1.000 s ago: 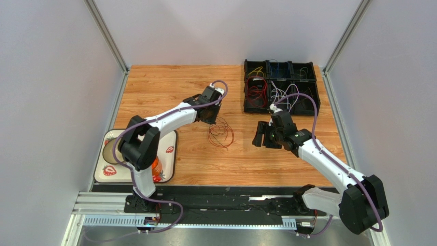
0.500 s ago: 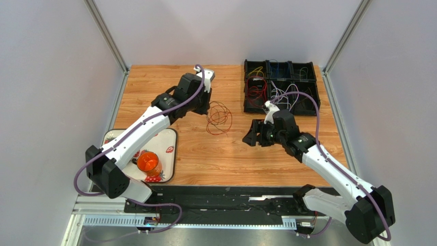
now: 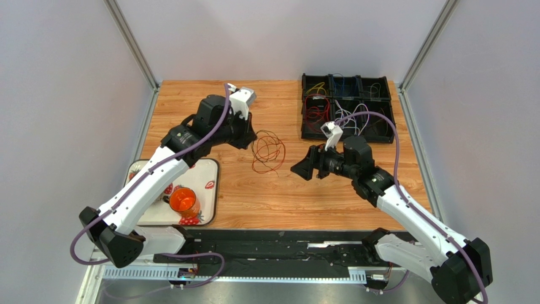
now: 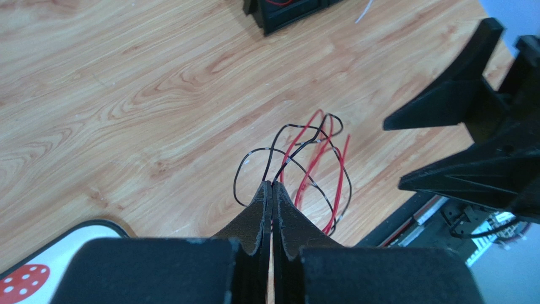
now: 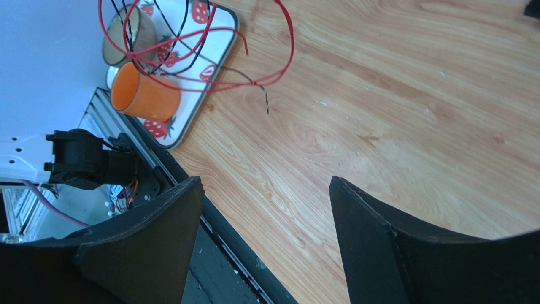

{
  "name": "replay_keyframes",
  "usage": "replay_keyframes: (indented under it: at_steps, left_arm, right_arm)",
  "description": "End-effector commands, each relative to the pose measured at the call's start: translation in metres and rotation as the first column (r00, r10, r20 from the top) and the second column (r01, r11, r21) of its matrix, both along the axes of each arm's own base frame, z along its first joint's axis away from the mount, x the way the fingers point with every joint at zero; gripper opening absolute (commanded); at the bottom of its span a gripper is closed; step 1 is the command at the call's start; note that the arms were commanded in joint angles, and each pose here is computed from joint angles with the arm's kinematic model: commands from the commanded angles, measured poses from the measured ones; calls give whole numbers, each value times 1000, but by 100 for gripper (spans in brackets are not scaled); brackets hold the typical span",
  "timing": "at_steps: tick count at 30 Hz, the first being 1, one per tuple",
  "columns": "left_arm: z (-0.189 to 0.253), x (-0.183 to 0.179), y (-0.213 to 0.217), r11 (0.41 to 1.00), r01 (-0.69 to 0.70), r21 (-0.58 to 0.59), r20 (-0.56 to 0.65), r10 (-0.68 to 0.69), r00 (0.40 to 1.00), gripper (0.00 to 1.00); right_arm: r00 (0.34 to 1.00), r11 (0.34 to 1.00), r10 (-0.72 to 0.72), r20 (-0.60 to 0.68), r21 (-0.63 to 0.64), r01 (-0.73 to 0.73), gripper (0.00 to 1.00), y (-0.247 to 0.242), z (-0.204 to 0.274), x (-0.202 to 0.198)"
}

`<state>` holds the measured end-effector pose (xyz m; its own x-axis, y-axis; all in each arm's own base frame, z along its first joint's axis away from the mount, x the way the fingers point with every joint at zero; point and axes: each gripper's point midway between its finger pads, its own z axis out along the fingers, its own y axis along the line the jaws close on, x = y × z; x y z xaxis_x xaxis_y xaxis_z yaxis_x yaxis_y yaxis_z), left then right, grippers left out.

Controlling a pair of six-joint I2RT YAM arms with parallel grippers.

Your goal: Untangle the cables

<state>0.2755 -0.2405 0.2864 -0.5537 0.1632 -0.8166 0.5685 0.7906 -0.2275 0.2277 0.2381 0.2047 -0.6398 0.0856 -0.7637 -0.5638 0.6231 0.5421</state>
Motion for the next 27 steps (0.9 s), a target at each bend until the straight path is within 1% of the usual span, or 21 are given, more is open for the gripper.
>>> replay_keyframes:
  at_steps: [1, 4, 8, 14, 20, 27]
  left_arm:
    - [15, -16, -5, 996, 63, -67, 9, -63, 998, 0]
    - [26, -24, -8, 990, 96, -103, 19, -95, 995, 0]
    - [38, -34, -11, 981, 132, -142, 30, -129, 991, 0]
    - [43, -37, -9, 979, 131, -157, 43, -126, 991, 0]
    - [50, -43, -9, 973, 143, -180, 48, -136, 990, 0]
    - [54, -45, -10, 969, 151, -197, 52, -143, 988, 0]
  right_arm:
    - [992, 996, 58, 111, 56, -65, 77, 14, 31, 7]
    - [989, 995, 72, 131, 56, -79, 77, 16, 37, 8]
    - [978, 985, 137, 155, 86, -152, 77, 24, 50, 2]
    - [959, 960, 220, 176, 138, -245, 77, 37, 62, -7]
    - [959, 963, 204, 199, 133, -233, 77, 37, 69, -1]
    - [949, 948, 245, 197, 155, -277, 76, 45, 74, -5]
